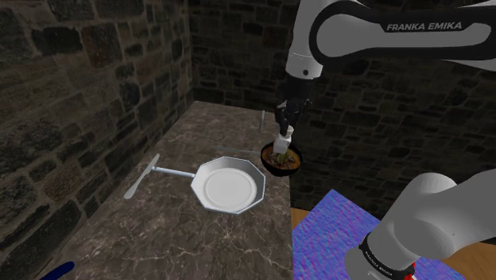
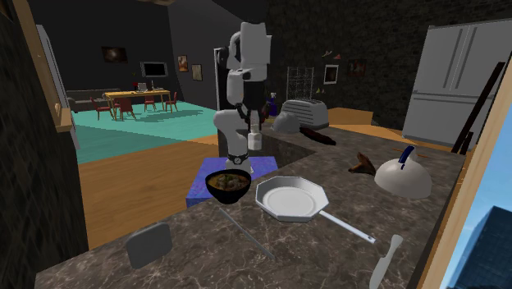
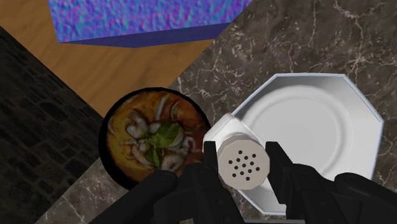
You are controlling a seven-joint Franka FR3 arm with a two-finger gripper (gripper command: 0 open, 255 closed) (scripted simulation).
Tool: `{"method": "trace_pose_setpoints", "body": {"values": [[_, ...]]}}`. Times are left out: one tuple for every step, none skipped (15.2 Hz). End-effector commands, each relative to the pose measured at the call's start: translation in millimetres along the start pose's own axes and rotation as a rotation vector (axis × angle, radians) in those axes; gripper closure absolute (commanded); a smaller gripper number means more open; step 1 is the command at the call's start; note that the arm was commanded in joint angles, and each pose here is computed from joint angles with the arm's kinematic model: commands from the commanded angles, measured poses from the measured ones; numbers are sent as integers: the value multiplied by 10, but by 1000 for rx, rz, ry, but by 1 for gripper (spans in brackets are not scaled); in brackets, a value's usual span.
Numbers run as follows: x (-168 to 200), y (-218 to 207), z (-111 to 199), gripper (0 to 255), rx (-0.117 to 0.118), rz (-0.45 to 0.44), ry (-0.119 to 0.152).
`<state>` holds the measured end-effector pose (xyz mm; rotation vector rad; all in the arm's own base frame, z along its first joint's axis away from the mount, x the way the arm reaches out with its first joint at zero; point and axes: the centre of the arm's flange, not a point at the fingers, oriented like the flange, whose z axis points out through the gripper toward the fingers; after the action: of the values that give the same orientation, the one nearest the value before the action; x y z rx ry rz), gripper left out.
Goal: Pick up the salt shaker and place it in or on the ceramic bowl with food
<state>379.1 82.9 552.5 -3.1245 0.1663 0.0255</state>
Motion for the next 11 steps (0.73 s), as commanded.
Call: {"method": "trace_pose_setpoints", "body": {"values": [[139,227,-88,255,-1,0,0],[210,331,-128,255,-1,0,0],[282,435,-168,255,-1,0,0],[353,539,-207,255,-1,0,0],[424,642,-247,255,-1,0,0],[496,746,-287,255,-1,0,0],[567,850,-327,255,-1,0,0],[658,981,-377,255,-1,0,0],[658,982,-324,255,-1,0,0],[659,982,-271,255,-1,0,0],[660,983,-219,255,-1,0,0]]}}
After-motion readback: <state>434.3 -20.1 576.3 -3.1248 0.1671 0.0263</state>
